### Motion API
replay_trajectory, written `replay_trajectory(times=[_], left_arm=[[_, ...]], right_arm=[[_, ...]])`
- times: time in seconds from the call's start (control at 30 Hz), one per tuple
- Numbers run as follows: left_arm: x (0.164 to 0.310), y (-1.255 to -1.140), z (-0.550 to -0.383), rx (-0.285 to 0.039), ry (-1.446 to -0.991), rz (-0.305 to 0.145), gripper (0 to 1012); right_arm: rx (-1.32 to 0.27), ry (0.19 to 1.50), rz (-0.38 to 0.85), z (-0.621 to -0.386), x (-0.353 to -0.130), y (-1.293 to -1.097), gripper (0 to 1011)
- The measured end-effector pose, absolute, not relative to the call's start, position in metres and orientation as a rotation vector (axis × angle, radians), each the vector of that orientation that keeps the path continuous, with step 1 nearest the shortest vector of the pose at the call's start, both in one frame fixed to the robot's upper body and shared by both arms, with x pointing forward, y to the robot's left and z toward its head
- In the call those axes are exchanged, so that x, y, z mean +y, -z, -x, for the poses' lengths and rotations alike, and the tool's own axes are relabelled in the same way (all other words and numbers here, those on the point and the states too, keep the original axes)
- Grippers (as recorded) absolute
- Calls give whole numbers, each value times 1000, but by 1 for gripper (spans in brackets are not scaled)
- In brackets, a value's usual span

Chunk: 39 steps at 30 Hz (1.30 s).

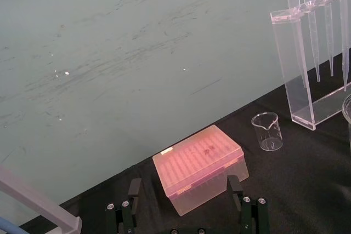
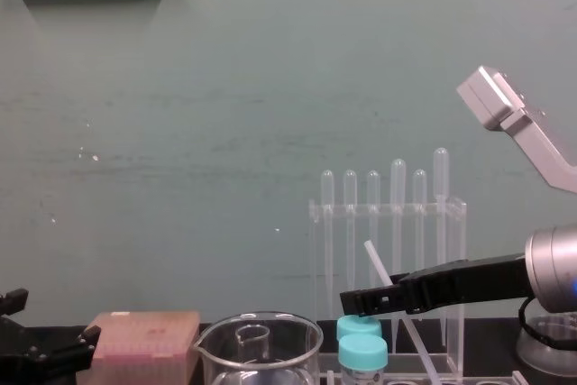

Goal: Pick up the stirring rod with one hand, then place it down.

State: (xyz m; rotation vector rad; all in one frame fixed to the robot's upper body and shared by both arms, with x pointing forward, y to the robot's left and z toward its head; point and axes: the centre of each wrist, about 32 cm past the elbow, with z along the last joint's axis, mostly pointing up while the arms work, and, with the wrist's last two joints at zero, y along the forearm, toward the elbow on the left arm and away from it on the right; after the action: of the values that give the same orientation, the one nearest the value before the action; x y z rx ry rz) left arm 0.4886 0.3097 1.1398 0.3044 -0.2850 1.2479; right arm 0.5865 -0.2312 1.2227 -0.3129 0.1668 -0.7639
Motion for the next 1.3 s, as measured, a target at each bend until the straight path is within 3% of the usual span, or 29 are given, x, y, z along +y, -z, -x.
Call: replay_trajectory(times=[0.27,1.03,1.3], left_arm=[[310,-1140,-489,-285,-1248,-304,1000],[310,-1140,-489,-285,-1248,-304,1000],[310,-1140,-489,-285,-1248,-304,1000]], right_arm=[[168,764,311,-587,-231,-1223,822],[168,765,310,-587,-231,-1222,87],[168,765,310,-587,-231,-1222,70]])
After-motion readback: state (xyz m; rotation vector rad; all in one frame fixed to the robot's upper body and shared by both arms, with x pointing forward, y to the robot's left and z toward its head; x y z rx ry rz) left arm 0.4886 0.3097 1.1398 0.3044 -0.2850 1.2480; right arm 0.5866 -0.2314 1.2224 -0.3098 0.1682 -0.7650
